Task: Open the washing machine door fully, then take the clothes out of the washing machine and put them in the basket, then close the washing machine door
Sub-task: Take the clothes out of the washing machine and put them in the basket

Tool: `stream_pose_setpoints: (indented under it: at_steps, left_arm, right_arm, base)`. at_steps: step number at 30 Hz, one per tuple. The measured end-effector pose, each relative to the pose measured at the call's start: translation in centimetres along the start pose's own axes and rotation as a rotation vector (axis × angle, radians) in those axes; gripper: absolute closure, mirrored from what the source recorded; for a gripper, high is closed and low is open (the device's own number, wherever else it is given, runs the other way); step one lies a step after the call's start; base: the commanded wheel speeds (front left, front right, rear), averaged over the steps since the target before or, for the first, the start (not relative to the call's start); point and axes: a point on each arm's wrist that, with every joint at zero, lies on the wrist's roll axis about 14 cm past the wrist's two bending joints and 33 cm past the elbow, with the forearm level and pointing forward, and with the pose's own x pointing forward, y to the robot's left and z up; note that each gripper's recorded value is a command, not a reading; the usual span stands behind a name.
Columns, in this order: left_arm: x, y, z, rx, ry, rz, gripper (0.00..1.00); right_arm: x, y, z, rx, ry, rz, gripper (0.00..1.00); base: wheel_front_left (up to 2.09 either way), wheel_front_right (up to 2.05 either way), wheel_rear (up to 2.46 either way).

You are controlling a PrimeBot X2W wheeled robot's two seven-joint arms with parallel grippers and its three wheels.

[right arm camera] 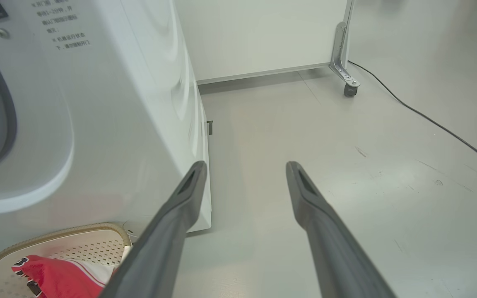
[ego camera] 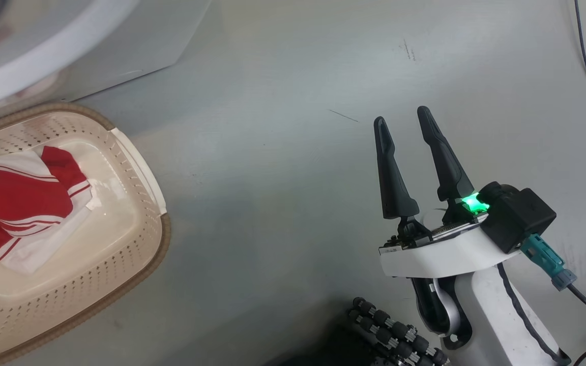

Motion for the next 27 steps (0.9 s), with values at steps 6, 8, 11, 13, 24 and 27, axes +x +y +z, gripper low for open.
stream_pose_setpoints:
  at_steps: [6,8,11,13,24,27]
  left_arm:
    - [0.4,0.3,-0.1,-0.014,0.004,0.012,0.00]
    - [0.5,0.5,-0.3,-0.014,0.010,0.023,0.06]
    - [0.5,0.4,-0.5,-0.001,0.015,0.027,1.00]
    - [0.6,0.4,-0.6,0.008,0.016,0.028,1.00]
    - [0.0,0.7,0.2,0.075,-0.041,0.045,1.00]
    - [-0.4,0.2,1.4,0.093,-0.096,0.037,1.00]
  right_arm:
    - [0.4,0.0,-0.2,-0.003,0.001,-0.002,0.00]
    - [0.6,0.2,-0.2,-0.003,0.000,0.005,0.00]
    - [0.7,0.3,-0.2,-0.002,0.001,0.009,0.00]
    - [0.8,0.3,-0.2,-0.003,0.000,0.010,0.00]
    - [1.5,0.0,0.0,-0.006,-0.015,0.007,0.00]
    - [1.7,-0.1,0.1,-0.006,-0.018,0.004,0.00]
  base:
    - [0.00,0.00,0.00]
    - [0.00,0.00,0.00]
    - [0.00,0.00,0.00]
    - [0.00,0.00,0.00]
    - [0.00,0.00,0.00]
    - [0.00,0.00,0.00]
